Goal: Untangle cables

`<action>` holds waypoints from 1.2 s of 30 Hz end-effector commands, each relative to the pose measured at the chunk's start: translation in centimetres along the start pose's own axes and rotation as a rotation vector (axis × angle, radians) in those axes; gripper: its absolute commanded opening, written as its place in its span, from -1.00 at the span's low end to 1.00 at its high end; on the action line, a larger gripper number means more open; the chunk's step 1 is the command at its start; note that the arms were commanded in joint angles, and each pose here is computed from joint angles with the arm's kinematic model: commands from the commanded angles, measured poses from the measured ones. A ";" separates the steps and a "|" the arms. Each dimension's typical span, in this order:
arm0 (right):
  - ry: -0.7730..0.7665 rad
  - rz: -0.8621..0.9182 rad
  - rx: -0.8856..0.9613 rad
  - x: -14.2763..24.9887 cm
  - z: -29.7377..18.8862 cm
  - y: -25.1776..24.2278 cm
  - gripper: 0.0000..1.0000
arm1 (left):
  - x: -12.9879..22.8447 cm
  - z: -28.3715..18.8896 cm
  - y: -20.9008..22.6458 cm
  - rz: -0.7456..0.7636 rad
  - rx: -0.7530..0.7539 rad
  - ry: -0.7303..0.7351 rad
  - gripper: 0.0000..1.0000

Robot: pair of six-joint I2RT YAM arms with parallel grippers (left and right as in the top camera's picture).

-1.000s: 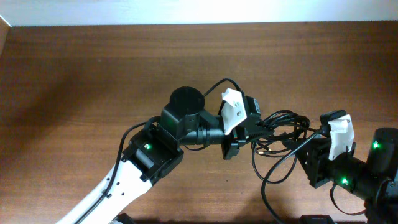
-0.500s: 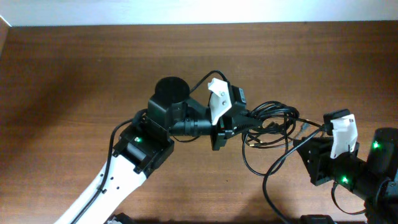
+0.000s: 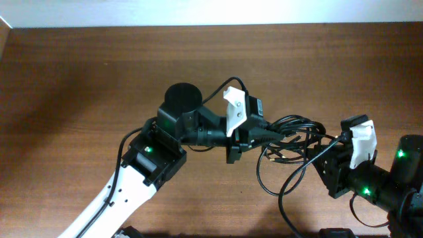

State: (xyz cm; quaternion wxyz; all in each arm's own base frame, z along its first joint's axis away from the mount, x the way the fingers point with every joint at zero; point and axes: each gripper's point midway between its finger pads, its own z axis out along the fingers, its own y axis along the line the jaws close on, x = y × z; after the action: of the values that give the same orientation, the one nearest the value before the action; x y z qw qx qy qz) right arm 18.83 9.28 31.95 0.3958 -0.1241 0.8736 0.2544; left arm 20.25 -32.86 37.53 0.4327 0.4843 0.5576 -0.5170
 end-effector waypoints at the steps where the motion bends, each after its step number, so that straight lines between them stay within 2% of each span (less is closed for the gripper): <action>1: -0.021 -0.007 -0.041 -0.6 -0.4 1.0 -0.56 | -1.7 0.3 -2.9 0.047 0.074 -0.039 -1.00; 5: -0.020 -0.007 -0.042 -0.6 -0.4 1.0 -0.56 | -1.7 0.3 -3.0 0.047 0.073 -0.038 -1.00; 16: 0.001 0.007 -0.066 0.0 -0.4 1.4 -0.56 | -1.3 0.2 0.4 0.016 -0.118 -0.029 -1.00; 36: -0.023 -0.009 -0.088 -0.6 -0.5 1.8 -0.56 | -1.0 1.4 -1.8 0.019 -0.038 -0.018 -1.00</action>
State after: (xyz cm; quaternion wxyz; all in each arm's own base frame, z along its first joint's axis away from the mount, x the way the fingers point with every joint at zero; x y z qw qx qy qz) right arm 18.29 10.28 32.39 0.3911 -0.1375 0.8641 0.2855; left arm 19.61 -34.55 37.36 0.4448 0.4715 0.5755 -0.4987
